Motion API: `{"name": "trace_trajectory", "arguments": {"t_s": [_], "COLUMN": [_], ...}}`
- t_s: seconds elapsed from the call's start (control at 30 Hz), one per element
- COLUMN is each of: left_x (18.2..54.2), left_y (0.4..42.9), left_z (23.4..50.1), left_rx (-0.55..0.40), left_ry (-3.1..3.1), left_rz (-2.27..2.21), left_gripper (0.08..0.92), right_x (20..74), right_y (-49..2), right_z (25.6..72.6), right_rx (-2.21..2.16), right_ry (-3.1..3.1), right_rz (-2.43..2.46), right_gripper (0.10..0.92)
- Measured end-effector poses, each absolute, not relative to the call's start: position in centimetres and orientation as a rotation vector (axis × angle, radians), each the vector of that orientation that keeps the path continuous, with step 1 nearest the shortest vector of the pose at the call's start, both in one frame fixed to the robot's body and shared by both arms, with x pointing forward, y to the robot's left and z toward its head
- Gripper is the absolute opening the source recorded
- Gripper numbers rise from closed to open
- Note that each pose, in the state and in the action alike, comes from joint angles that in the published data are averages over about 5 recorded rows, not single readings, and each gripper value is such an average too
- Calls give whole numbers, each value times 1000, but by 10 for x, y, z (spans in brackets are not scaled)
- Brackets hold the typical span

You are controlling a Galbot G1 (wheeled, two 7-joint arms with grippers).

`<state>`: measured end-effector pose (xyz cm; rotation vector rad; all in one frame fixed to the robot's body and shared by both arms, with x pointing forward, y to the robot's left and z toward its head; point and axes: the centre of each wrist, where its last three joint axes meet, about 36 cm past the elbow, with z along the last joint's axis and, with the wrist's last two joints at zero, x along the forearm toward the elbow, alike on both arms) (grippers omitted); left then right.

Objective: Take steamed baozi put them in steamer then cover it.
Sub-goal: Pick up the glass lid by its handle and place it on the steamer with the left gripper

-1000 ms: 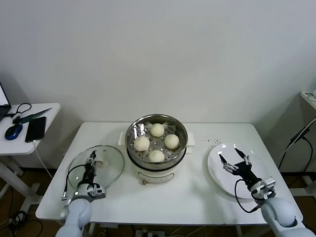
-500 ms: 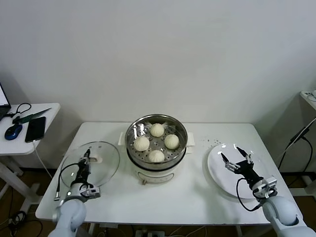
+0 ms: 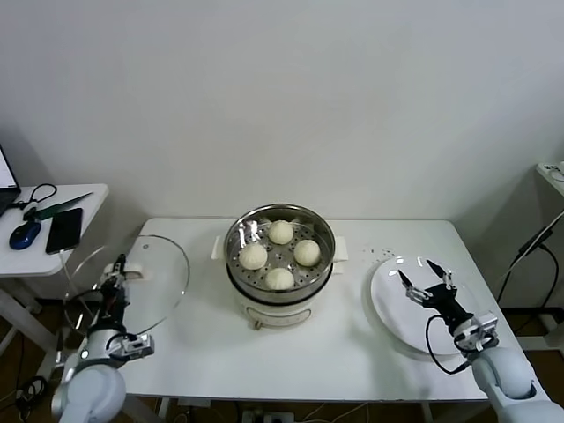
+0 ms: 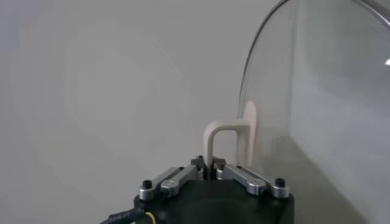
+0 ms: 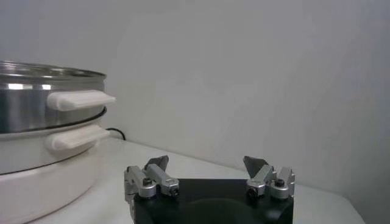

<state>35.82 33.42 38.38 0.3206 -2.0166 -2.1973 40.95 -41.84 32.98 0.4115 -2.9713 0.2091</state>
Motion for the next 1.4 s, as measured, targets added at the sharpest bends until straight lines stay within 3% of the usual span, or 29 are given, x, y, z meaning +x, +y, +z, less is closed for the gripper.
{"name": "trace_trajectory", "arguments": {"t_s": [0.33, 0.63, 1.07, 1.4], "left_x": [361, 386, 415, 431], "left_y": [299, 229, 113, 51], "left_z": [440, 466, 468, 465], "left_rx": [383, 303, 141, 70], "left_ry": [-2041, -2108, -2214, -2246], "left_rz": [-2263, -2257, -2209, -2197], "left_gripper": [148, 148, 148, 148], "right_x": [416, 420, 416, 410], "right_y": [-418, -416, -413, -418], "right_z": [325, 321, 323, 325], "right_rx": [412, 407, 400, 378], "right_ry": [-2959, -2961, -2972, -2981], "right_rz": [234, 244, 250, 265], "right_gripper": [823, 823, 823, 823]}}
